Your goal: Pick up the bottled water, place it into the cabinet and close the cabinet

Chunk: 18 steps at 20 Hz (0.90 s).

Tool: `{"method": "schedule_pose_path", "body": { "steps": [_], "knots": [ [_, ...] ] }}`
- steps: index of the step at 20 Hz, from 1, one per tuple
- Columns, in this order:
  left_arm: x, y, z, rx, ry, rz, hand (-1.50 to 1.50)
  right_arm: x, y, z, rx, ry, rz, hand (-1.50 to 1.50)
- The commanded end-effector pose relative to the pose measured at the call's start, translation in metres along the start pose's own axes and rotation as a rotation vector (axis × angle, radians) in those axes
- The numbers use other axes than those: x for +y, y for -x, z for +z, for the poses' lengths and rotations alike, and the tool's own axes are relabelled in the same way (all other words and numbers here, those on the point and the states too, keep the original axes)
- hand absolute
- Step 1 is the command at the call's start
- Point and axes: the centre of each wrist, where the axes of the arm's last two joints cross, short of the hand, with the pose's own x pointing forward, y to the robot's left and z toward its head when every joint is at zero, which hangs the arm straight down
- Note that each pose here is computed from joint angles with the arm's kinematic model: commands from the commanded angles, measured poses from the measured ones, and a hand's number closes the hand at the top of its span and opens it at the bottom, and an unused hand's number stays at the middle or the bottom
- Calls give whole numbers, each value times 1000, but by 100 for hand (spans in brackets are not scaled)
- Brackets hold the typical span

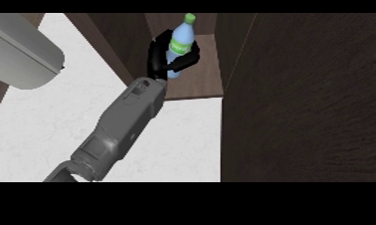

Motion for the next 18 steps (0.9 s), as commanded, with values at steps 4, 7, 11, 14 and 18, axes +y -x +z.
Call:
{"method": "schedule_pose_path", "body": {
  "steps": [4,7,11,14,18],
  "knots": [
    [24,10,-18,-22,-139,-277,-150,0,-19,-3,-42,14,-57,-150],
    [15,-7,-26,-8,-152,-274,-150,-6,-12,-3,-47,14,-50,-150],
    [11,-20,-33,-81,-189,-271,-150,-8,-9,-3,-64,-23,-61,-150],
    [14,-27,-37,-141,-111,-177,-150,-1,-24,-7,-54,-13,-56,-150],
    [-2,-52,-36,-253,-113,94,150,-3,-8,-4,-57,-7,-56,-150]
  ]
}}
